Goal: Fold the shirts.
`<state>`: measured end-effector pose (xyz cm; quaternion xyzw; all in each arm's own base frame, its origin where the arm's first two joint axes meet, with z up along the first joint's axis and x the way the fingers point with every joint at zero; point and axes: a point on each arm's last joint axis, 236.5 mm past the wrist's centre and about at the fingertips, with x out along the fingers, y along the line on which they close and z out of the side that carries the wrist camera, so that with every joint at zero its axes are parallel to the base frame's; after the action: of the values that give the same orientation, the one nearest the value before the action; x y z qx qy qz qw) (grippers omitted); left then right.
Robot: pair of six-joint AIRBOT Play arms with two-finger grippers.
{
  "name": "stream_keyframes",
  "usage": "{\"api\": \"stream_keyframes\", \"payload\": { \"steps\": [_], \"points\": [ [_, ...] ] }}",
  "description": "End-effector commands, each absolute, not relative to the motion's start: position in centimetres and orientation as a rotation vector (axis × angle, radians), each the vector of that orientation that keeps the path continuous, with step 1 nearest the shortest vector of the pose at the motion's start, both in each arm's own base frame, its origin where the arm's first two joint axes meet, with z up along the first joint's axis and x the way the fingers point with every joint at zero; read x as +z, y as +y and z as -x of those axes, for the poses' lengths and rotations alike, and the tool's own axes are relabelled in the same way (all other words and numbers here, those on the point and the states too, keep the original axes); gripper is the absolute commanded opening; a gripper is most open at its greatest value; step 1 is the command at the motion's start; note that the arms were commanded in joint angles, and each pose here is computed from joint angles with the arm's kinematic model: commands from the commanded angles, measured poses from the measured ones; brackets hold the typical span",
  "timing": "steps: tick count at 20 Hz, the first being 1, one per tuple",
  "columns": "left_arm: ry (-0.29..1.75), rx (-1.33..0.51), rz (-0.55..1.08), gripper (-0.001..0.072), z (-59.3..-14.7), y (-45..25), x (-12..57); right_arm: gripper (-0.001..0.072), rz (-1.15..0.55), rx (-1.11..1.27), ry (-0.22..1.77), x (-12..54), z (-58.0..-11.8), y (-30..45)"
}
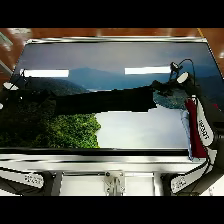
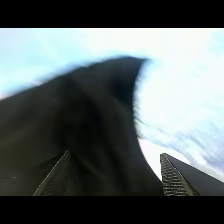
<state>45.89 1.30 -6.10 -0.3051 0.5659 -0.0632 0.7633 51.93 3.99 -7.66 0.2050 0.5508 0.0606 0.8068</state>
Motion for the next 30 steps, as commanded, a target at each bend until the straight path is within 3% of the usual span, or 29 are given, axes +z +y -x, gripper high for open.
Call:
{"api": "stream_keyframes", "payload": {
  "steps": [1,8,9,10,11,13,14,15,16,19,22,30],
  "points": [
    [1.236,-0.186,0.645,0.0595,-45.1,0.7,-3.9,0.0703,-0.53,0.15,1.33,-9.7,-48.9,3.5],
    [1.18,-0.348,0.524,0.0593,-45.3,-5.3,-0.2,0.069,-0.723,0.24,1.356,-12.0,-49.6,9.9],
    [1.178,-0.365,0.518,0.0593,-45.4,-6.3,-0.1,0.0568,-0.735,0.251,1.358,-11.8,-49.6,10.3],
    [1.171,-0.375,0.506,0.0594,-45.6,-7.1,-0.1,0.0272,-0.756,0.264,1.356,-11.4,-49.6,10.6],
    [1.156,-0.382,0.492,0.0594,-46.0,-8.0,0.0,0.0082,-0.775,0.274,1.347,-10.7,-49.7,10.7],
    [1.108,-0.409,0.502,0.0592,-47.0,-10.4,0.6,0.0063,-0.759,0.328,1.288,-7.9,-50.2,10.8],
    [1.08,-0.431,0.526,0.0476,-47.5,-12.1,1.1,0.0063,-0.751,0.344,1.259,-5.8,-50.3,10.7],
    [1.058,-0.455,0.553,0.0221,-48.0,-14.1,1.5,0.0063,-0.737,0.366,1.232,-3.5,-50.1,10.7],
    [1.04,-0.484,0.583,0.0042,-48.3,-16.6,1.6,0.0063,-0.726,0.387,1.215,-1.3,-49.6,10.8],
    [1.025,-0.55,0.612,0.0044,-48.1,-24.4,0.3,0.0063,-0.665,0.431,1.224,4.2,-46.5,11.0],
    [1.108,-0.636,0.563,0.0044,-44.7,-31.4,-2.8,0.0063,-0.603,0.444,1.242,8.4,-42.9,10.9],
    [1.264,-0.805,0.813,0.0044,-36.7,-44.5,-5.1,0.0063,-0.57,0.454,1.145,15.9,-38.9,12.0]
  ]
}}
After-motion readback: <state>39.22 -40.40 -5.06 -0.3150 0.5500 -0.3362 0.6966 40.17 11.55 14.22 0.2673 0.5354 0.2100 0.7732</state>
